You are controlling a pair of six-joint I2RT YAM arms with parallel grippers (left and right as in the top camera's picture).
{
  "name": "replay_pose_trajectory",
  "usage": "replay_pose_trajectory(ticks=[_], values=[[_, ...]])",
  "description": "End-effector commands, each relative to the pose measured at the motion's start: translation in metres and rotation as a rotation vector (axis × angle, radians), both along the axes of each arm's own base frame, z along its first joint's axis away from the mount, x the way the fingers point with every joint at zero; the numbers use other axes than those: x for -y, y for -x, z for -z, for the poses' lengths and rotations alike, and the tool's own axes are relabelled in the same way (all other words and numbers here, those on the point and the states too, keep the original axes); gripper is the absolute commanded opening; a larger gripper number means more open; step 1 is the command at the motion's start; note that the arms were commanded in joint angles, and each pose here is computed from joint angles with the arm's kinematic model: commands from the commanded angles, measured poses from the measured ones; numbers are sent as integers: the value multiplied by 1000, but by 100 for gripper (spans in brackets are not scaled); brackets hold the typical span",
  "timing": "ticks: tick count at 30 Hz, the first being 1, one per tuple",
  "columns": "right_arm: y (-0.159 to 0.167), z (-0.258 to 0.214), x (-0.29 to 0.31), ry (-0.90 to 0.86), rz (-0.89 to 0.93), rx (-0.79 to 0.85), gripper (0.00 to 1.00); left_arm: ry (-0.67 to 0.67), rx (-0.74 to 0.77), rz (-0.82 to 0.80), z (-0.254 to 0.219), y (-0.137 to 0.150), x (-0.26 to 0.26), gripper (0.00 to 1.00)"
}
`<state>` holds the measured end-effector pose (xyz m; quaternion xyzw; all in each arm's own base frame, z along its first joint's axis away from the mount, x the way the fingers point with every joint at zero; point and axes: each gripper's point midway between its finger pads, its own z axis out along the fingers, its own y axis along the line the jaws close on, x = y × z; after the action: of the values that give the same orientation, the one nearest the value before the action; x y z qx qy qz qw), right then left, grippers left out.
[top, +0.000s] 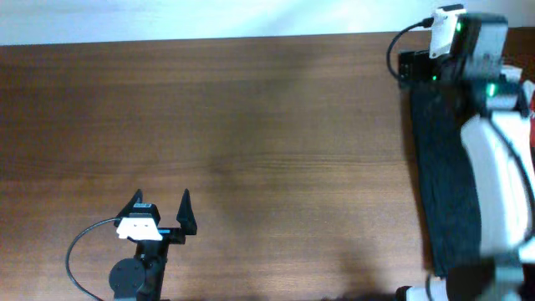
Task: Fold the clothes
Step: 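Reach the right gripper to the black pants on the stack and grasp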
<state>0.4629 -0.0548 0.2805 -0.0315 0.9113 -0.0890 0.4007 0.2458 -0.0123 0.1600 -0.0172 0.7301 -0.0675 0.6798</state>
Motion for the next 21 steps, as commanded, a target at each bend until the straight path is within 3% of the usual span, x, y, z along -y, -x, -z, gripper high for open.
replay_pose_trajectory(ticks=[1, 4, 11, 21], values=[[-18, 20, 16, -20, 27, -106, 99, 3, -2, 14, 1, 0, 2, 99], [-30, 33, 6, -42, -23, -113, 99, 3, -2, 14, 1, 0, 2, 99], [-54, 166, 40, 67, 96, -365, 99, 3, -2, 14, 1, 0, 2, 99], [-56, 239, 66, 190, 181, -482, 99, 3, -2, 14, 1, 0, 2, 99]])
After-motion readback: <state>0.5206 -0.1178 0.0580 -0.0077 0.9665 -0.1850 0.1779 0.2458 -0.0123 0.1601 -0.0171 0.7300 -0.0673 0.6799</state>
